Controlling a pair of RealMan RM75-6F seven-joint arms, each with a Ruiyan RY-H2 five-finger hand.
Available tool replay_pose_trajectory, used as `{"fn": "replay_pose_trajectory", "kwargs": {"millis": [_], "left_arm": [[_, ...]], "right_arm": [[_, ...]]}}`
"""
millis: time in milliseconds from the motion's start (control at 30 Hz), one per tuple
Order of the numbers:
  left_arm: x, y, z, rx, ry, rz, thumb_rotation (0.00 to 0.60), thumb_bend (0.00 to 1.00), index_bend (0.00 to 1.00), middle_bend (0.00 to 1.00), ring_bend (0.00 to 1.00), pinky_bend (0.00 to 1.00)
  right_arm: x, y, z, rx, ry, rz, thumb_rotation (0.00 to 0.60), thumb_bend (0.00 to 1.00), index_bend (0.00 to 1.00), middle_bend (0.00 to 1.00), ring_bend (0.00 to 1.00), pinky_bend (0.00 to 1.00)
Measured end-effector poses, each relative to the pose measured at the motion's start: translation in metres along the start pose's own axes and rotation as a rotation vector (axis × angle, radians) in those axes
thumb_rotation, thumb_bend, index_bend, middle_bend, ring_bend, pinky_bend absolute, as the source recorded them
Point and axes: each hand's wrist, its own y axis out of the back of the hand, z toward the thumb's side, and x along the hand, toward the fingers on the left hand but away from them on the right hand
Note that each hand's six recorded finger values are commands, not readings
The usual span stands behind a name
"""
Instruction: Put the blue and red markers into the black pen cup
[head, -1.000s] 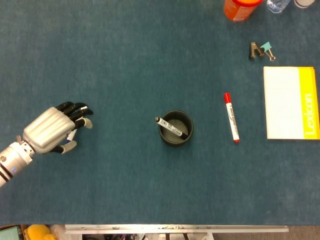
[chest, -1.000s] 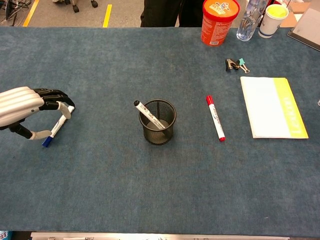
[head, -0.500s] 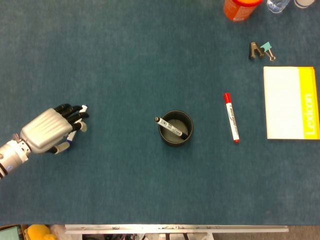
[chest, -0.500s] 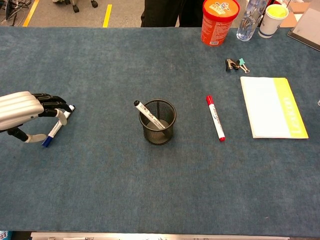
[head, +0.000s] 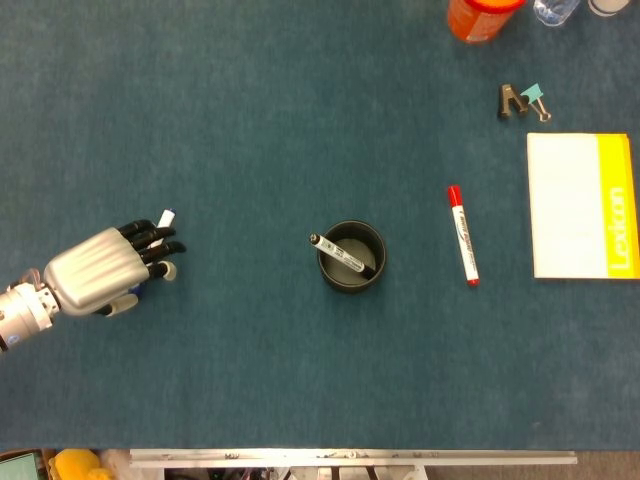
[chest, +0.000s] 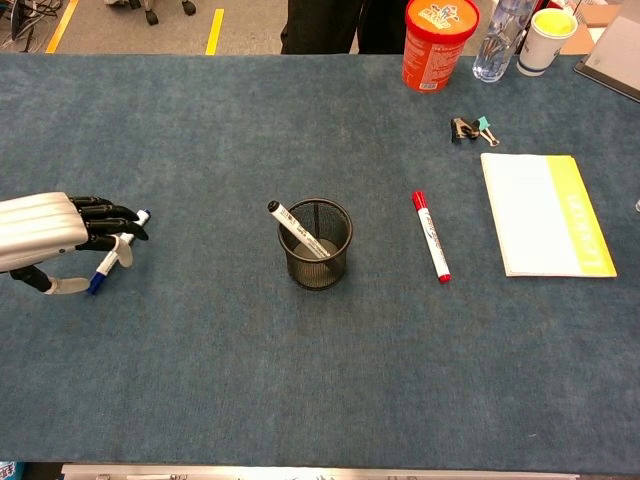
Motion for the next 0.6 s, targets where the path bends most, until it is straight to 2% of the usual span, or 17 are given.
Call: {"fn": "replay_pose_trajectory", "kwargs": {"millis": [300,600], "left_arm": [[0.009,-0.001,0.002,0.057,-0.092,-0.005,0.6,0.27,0.35,0.18,0.11,0.19],[0.014,-0.001,-0.006,0.101,-0.137,-0.012,0.6,0.27,0.36,0.18,0.11,0.19]], "right_arm": [[0.002,0.002,0.003,0.0,-0.007,-0.001,0.6,0.14,0.46,0.37,0.29,0.26],[0.006,0.003,0.007,0.008,-0.017,-0.005,0.6,0.14,0.46,0.37,0.29,0.26]]}}
